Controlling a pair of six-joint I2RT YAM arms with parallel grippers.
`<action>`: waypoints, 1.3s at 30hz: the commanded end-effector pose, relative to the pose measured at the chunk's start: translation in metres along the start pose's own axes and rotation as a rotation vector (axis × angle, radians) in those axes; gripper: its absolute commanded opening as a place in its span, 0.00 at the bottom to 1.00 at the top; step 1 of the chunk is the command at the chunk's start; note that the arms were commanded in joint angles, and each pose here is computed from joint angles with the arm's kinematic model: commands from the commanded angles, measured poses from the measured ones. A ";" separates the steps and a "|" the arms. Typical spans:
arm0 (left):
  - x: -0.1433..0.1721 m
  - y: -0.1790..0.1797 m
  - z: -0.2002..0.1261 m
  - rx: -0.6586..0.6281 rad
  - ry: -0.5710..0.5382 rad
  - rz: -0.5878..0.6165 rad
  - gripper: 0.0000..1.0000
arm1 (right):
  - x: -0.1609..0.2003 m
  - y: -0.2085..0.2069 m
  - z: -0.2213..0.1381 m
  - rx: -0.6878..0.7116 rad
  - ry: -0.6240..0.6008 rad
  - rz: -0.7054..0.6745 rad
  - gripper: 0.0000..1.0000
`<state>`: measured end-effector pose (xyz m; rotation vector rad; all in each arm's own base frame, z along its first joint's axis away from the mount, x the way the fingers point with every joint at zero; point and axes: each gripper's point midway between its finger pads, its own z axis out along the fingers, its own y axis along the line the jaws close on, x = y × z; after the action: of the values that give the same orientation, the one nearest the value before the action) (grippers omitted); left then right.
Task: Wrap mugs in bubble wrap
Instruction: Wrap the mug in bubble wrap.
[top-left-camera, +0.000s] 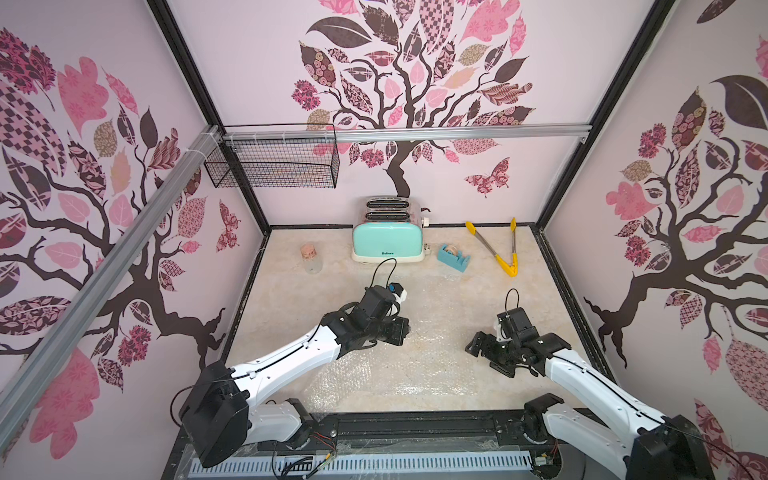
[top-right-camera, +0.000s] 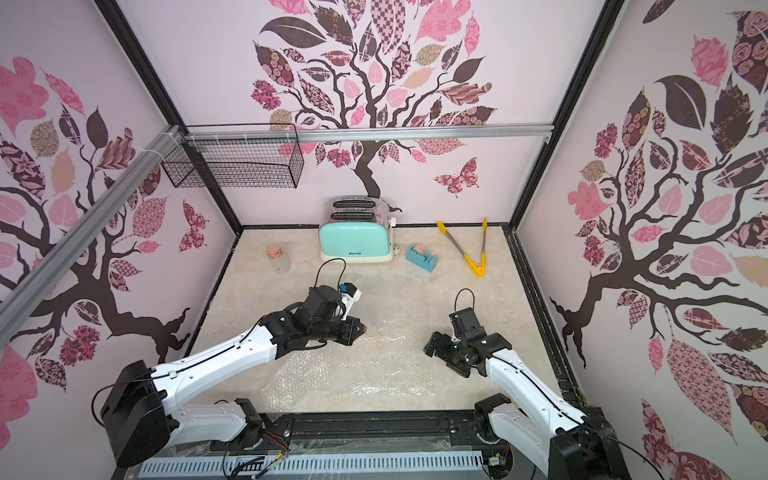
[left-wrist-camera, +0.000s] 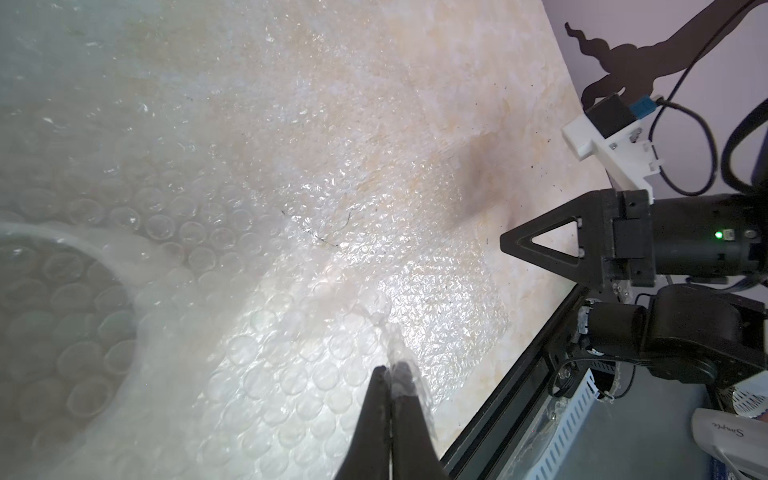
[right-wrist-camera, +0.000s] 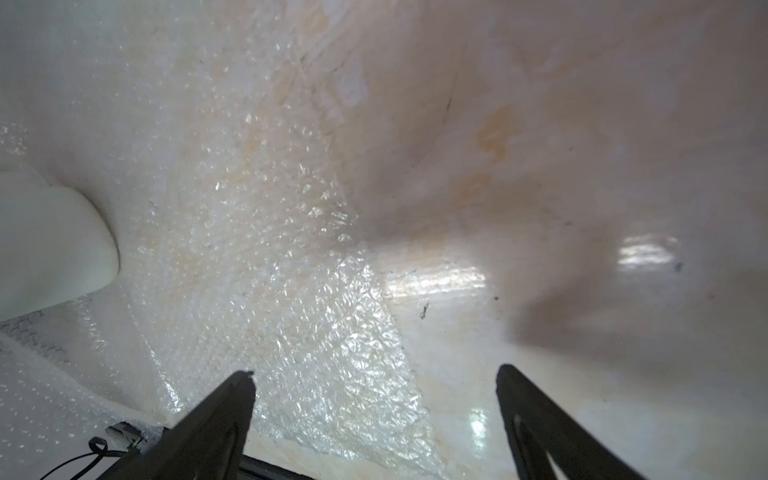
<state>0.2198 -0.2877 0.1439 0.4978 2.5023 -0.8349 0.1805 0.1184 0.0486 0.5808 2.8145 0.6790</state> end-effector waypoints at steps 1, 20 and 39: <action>0.013 0.005 0.014 0.005 0.023 -0.007 0.00 | 0.025 -0.009 0.006 0.048 0.089 0.027 0.93; 0.058 0.051 0.075 -0.158 0.127 0.032 0.00 | 0.086 -0.027 0.009 0.152 0.263 0.056 0.89; 0.060 0.049 0.080 -0.157 0.127 0.035 0.00 | 0.065 0.007 0.037 0.038 0.183 0.080 0.00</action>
<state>0.2192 -0.2885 0.0373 0.5387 2.6404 -0.6114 0.1311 0.1713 0.0150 0.6593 3.0100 0.7884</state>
